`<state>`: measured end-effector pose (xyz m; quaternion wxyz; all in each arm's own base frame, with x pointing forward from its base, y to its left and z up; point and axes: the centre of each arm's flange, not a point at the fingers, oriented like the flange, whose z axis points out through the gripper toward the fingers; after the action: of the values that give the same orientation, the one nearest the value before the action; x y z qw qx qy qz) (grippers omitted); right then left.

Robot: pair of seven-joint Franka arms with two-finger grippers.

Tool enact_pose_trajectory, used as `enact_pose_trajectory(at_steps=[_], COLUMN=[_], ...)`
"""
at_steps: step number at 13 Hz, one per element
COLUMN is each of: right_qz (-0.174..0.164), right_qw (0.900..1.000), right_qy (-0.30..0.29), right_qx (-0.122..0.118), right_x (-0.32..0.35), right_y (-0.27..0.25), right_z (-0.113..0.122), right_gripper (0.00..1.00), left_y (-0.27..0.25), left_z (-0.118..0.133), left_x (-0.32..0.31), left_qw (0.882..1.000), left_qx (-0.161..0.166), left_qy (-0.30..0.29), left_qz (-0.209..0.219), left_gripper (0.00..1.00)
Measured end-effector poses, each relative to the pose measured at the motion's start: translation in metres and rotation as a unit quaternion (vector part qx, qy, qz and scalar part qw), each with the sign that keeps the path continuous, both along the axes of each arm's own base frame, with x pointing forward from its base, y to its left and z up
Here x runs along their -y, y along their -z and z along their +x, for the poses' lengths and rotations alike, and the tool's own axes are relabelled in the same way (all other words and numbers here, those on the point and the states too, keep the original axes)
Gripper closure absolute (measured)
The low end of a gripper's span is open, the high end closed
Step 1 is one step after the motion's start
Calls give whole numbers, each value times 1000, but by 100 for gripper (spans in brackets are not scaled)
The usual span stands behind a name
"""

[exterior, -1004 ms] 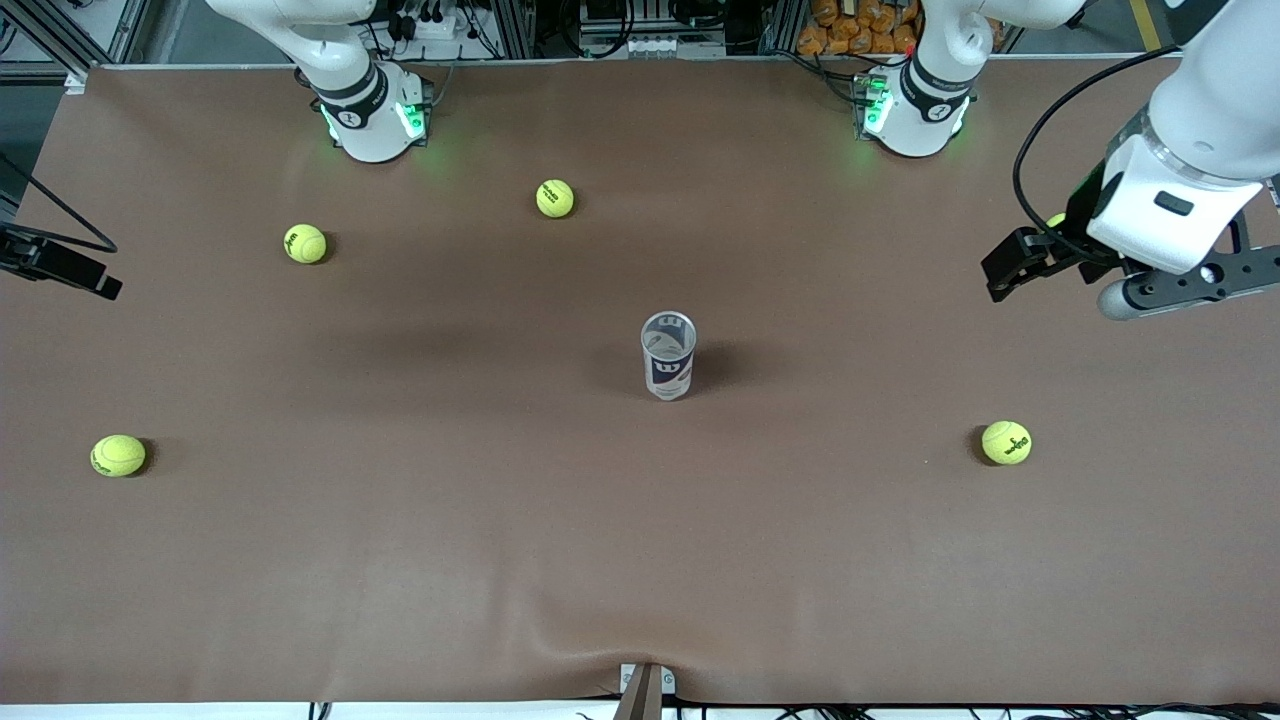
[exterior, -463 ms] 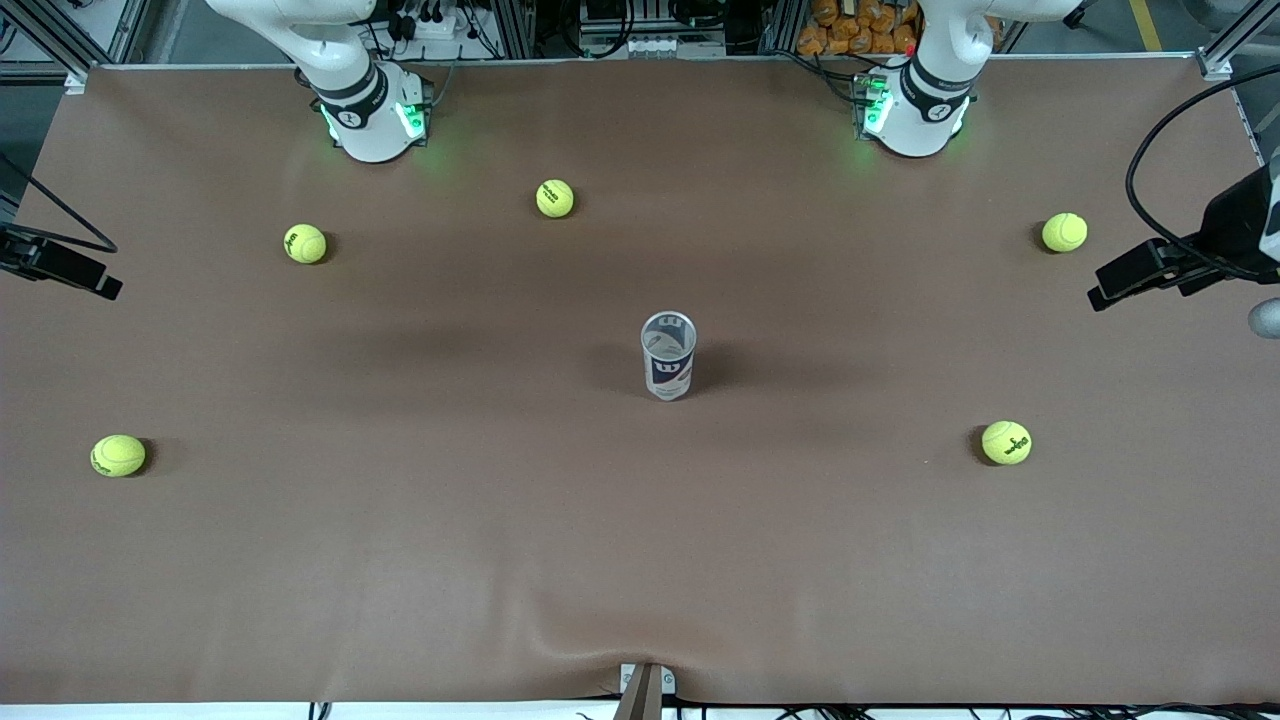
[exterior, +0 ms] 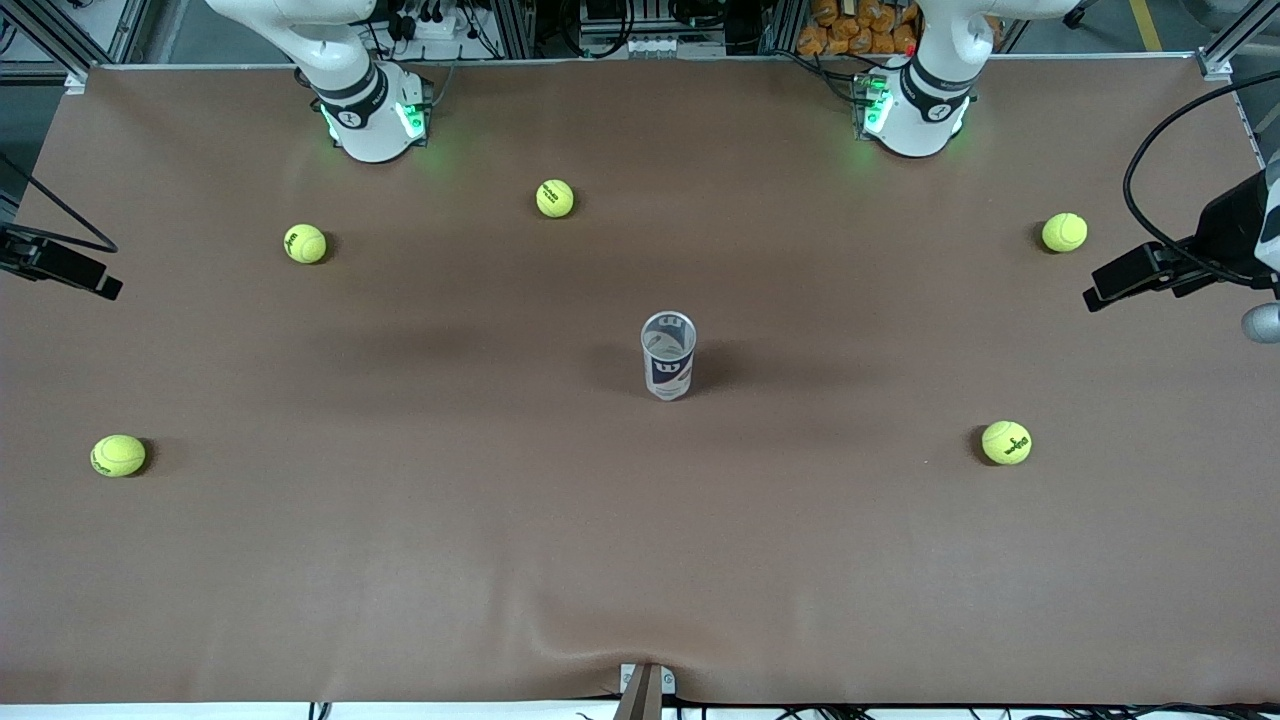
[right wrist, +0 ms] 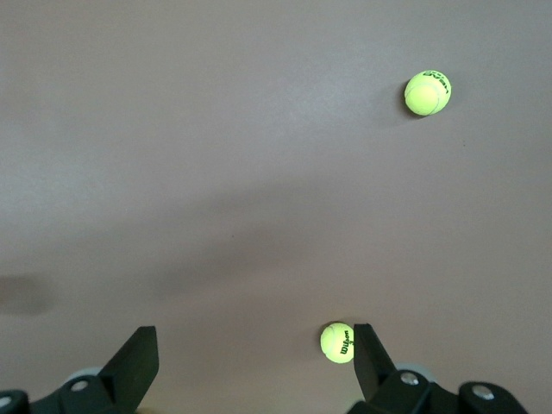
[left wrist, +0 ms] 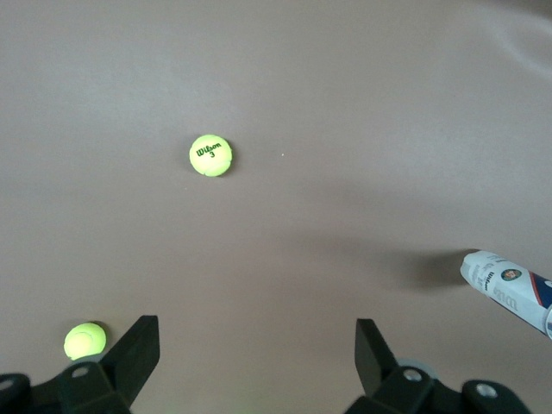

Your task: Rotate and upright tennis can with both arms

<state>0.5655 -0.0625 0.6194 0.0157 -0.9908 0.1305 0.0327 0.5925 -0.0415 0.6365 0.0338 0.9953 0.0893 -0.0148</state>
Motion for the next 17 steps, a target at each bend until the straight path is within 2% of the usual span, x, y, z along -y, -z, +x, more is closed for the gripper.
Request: enact_pose_trajectory(at_steps=[2,4,9,13,15,17], right_qz=[0,0,0,-33,-37,-37], right_qw=[1000,1000,1000,997,997,997], right_qy=[0,0,-3,-66,-72,-68], right_qx=[0,1,6,3,3,4], right_x=[0,-1,-3,-29,-33,-26], right_y=[0,0,-1,-1,-1,-2], right_z=[0,0,2,4,4,4], right_gripper=[0,0,0,0,0,0], left_y=[1,5,14,17,16,16], left_z=[0,-5,-36,-35,-35,-34], left_x=[2,8,0,-19,-23,-32], left_qw=[1000,1000,999,999,999,999], left_qx=[2,17,30,31,33,37], left_qy=[7,11,3,-8,0,32], left_qz=[8,10,13,14,14,15], left_gripper=[0,0,0,0,0,0])
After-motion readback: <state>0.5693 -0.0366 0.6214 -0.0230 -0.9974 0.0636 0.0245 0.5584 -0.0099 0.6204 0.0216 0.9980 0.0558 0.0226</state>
